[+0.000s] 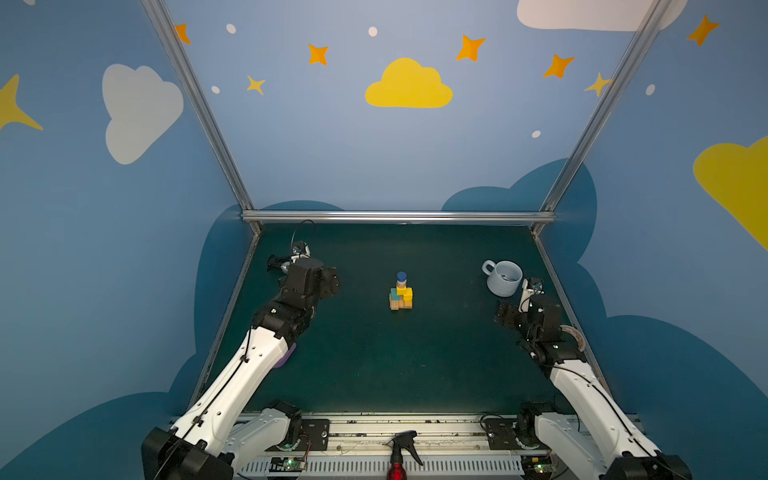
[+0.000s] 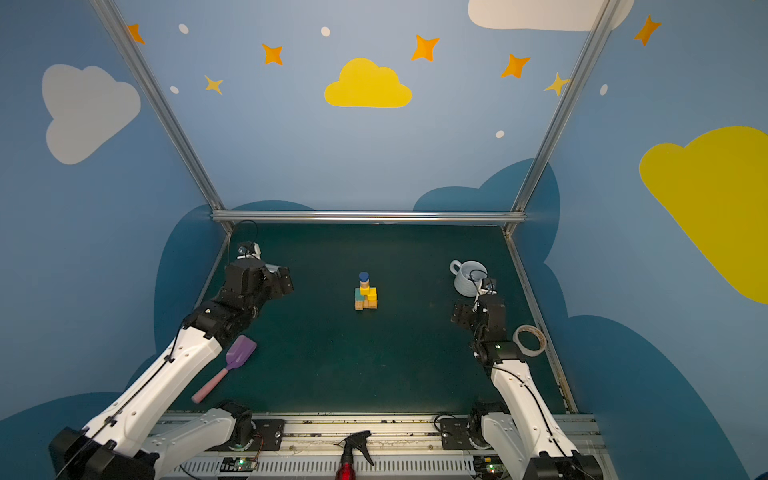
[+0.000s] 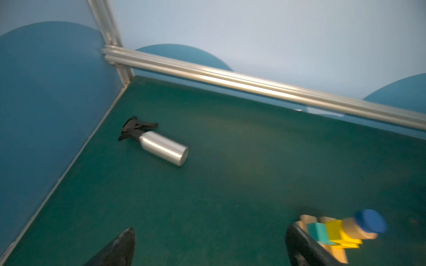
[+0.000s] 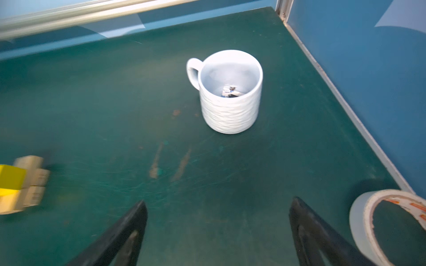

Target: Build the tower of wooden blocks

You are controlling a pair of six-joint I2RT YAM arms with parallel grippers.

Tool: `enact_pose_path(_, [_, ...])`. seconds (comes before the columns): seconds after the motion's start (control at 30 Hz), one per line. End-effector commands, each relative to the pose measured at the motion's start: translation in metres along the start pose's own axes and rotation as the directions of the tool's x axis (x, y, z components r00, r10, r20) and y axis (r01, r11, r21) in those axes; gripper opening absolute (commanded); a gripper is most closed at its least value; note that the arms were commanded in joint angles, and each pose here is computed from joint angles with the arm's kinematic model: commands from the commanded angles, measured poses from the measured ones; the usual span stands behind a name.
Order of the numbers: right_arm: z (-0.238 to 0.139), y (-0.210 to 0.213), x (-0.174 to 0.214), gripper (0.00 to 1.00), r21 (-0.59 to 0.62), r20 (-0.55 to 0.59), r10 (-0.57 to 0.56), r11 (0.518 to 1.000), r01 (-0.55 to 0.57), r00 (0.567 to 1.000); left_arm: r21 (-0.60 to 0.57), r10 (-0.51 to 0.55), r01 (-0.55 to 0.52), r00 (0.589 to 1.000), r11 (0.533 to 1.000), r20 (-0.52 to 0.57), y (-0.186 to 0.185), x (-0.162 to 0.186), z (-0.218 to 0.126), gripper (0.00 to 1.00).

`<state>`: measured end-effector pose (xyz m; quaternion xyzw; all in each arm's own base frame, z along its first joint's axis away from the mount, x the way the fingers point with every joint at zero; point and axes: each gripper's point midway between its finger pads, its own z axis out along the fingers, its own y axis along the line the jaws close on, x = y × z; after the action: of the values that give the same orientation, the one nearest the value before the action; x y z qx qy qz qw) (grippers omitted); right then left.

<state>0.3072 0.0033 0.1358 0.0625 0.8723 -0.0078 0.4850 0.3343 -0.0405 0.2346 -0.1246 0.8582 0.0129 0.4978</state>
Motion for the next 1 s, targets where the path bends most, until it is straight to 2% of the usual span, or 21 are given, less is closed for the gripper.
enact_pose_path(0.0, [0.011, -0.009, -0.025, 0.94, 0.062, 0.15, -0.053, 0.997, 0.044, 0.987, -0.094, 0.001, 0.01, 0.993, 0.996, 0.122, 0.024, -0.003, 0.01, 1.0])
enact_pose_path(0.2, [0.058, -0.007, -0.003, 0.94, 0.088, 0.081, -0.109, 0.991, 0.102, 0.991, -0.211, 0.079, -0.038, 0.979, 0.977, 0.186, 0.063, 0.042, 0.035, 1.0])
enact_pose_path(0.33, [0.072, -0.006, -0.014, 0.94, 0.105, 0.118, -0.134, 0.987, 0.121, 0.984, -0.201, 0.047, -0.007, 0.981, 0.979, 0.191, 0.08, 0.068, 0.048, 1.0])
enact_pose_path(0.37, [0.075, -0.004, -0.017, 0.94, 0.095, 0.141, -0.125, 0.989, 0.112, 0.982, -0.199, 0.035, 0.002, 0.982, 0.98, 0.183, 0.084, 0.074, 0.051, 0.99])
enact_pose_path(0.47, [0.085, 0.008, -0.018, 0.94, 0.024, 0.115, -0.122, 0.992, 0.12, 0.986, -0.183, 0.014, 0.017, 0.986, 0.983, 0.166, 0.095, 0.088, 0.059, 0.99])
enact_pose_path(0.53, [0.088, 0.019, -0.016, 0.94, -0.045, 0.151, -0.116, 0.991, 0.124, 0.982, -0.175, -0.009, 0.036, 0.988, 0.984, 0.155, 0.1, 0.088, 0.063, 1.0])
enact_pose_path(0.63, [0.091, 0.023, -0.012, 0.94, -0.05, 0.201, -0.127, 0.989, 0.14, 0.971, -0.113, -0.004, 0.021, 0.989, 0.993, 0.15, 0.094, 0.086, 0.07, 1.0])
enact_pose_path(0.93, [0.095, 0.026, -0.003, 0.94, -0.088, 0.183, -0.128, 0.985, 0.146, 0.975, -0.049, 0.035, -0.028, 0.988, 0.998, 0.148, 0.08, 0.073, 0.1, 1.0])
enact_pose_path(0.97, [0.095, 0.026, -0.004, 0.94, -0.087, 0.187, -0.126, 0.986, 0.144, 0.974, -0.038, 0.041, -0.036, 0.992, 0.999, 0.12, 0.078, 0.075, 0.105, 1.0])
